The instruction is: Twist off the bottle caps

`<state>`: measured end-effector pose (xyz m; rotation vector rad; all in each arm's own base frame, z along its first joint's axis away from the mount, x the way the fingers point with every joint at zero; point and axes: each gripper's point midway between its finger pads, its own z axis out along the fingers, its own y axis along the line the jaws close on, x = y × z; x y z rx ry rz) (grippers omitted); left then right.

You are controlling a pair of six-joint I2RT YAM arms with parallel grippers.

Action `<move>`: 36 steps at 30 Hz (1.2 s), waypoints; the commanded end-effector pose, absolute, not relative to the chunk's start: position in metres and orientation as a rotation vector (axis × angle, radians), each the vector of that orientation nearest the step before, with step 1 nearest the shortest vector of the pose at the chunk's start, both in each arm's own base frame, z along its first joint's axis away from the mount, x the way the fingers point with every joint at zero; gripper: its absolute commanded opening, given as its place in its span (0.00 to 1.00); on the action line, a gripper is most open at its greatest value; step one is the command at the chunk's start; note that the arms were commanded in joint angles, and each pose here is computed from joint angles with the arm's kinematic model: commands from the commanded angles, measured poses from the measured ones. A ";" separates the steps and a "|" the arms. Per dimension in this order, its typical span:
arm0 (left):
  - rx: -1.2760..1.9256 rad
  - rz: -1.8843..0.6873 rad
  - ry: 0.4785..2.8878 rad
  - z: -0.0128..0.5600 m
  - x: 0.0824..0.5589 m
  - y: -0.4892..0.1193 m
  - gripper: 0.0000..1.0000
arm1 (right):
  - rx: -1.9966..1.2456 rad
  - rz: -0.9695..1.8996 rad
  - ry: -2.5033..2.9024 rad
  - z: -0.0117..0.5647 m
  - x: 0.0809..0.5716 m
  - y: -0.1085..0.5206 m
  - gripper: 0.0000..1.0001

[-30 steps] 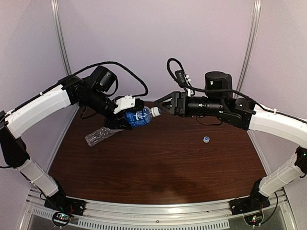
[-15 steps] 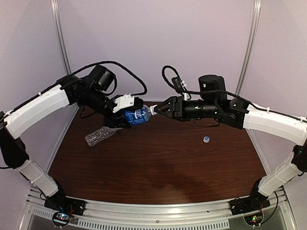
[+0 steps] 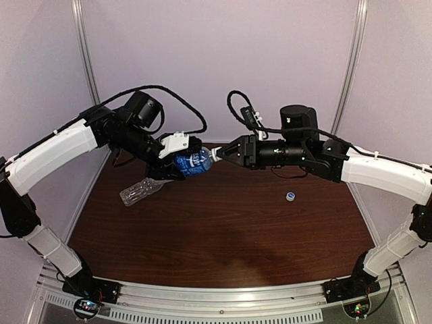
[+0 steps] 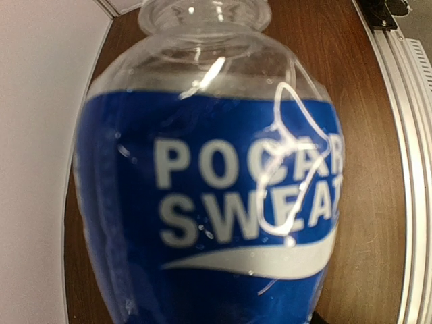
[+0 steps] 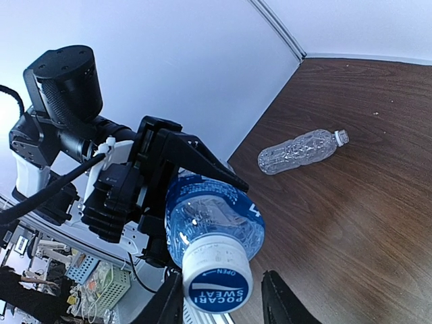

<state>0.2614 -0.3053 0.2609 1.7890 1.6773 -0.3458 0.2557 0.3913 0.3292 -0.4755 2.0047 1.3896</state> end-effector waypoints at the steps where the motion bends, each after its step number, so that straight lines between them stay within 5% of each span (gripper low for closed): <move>1: 1.764 -0.371 1.617 0.276 0.260 -0.311 0.47 | -0.482 1.414 1.994 0.329 0.258 0.395 0.40; 6: 1.764 -0.369 1.619 0.276 0.261 -0.311 0.47 | -0.509 1.452 1.996 0.327 0.254 0.400 0.28; 11: 1.779 -0.385 1.613 0.275 0.256 -0.310 0.47 | -0.590 1.384 1.946 0.333 0.252 0.395 0.00; 26: 1.990 -0.645 1.556 0.254 0.210 -0.312 0.47 | -1.532 0.669 1.266 0.313 0.183 0.363 0.00; 36: 2.029 -0.660 1.556 0.252 0.205 -0.309 0.47 | -1.646 0.387 1.108 0.309 0.186 0.349 0.00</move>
